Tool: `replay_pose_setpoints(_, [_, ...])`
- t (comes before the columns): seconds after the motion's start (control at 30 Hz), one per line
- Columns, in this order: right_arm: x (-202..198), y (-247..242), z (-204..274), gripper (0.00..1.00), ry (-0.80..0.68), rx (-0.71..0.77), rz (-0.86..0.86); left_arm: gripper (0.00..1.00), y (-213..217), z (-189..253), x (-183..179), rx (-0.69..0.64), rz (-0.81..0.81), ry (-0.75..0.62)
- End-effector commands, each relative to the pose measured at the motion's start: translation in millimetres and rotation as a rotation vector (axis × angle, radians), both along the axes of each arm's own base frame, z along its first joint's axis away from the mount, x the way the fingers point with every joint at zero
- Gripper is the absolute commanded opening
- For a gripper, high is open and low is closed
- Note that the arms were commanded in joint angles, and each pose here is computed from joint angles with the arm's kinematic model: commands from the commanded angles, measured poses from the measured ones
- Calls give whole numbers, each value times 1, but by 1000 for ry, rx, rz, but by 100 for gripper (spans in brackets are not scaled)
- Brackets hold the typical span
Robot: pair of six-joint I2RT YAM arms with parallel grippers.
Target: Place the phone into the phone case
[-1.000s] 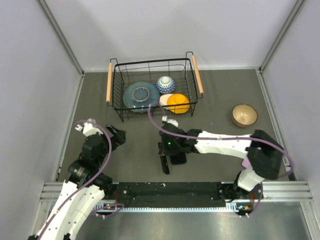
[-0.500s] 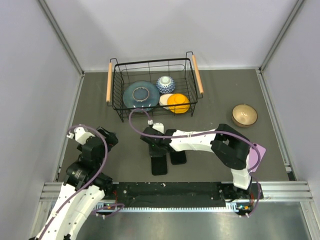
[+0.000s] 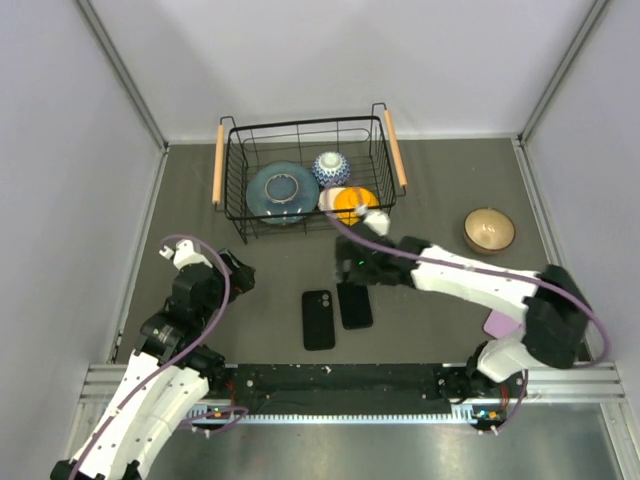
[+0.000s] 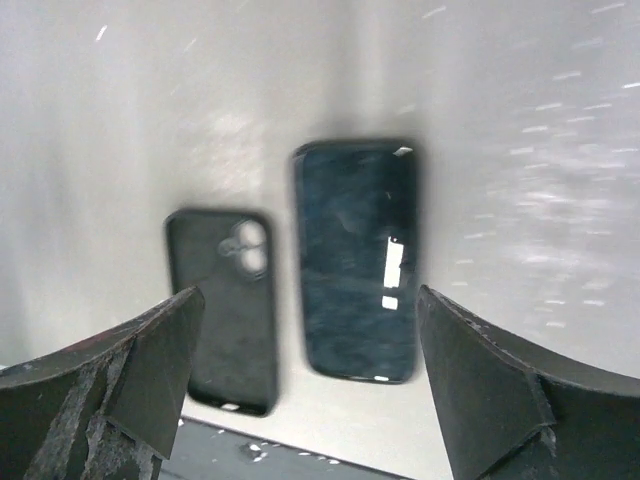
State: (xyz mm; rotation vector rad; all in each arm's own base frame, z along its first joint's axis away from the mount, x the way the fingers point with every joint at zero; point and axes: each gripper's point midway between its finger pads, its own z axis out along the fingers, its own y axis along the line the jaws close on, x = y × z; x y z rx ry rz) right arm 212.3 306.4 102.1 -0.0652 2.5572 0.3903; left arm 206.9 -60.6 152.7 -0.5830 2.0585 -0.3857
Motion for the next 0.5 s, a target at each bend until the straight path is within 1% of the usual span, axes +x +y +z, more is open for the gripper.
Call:
replay_pose_setpoints(0.0, [13,-92,14,88,-34,-121,-147,99,-24,15,5,-24,-152,-74])
replay_pose_setpoints(0.03, [11,-121,2,90,5,-159,-212,99,-25,15,5,-21,-161,-76])
replay_pose_setpoints(0.1, [9,-146,11,91,2,-95,-306,99,-25,13,4,-13,-168,-72])
replay_pose_setpoints(0.13, [7,-172,2,92,27,-92,-394,99,-25,13,4,-14,-169,-72])
replay_pose_setpoints(0.17, [6,-185,3,92,16,-83,-436,99,-25,12,4,-14,-169,-69])
replay_pose_setpoints(0.2, [5,-196,15,92,-33,-36,-480,99,-26,10,4,-15,-168,-65])
replay_pose_setpoints(0.3, [-2,-249,0,95,-60,-55,-680,99,-28,9,5,-24,-173,-62])
replay_pose_setpoints(0.33, [-1,-262,8,99,-115,-39,-730,99,-28,10,6,-22,-178,-65])
replay_pose_setpoints(0.37, [-2,-280,8,99,-137,-57,-794,99,-28,10,6,-19,-180,-67])
replay_pose_setpoints(0.47, [-7,-315,3,99,-166,-161,-859,99,-27,12,7,-10,-176,-78])
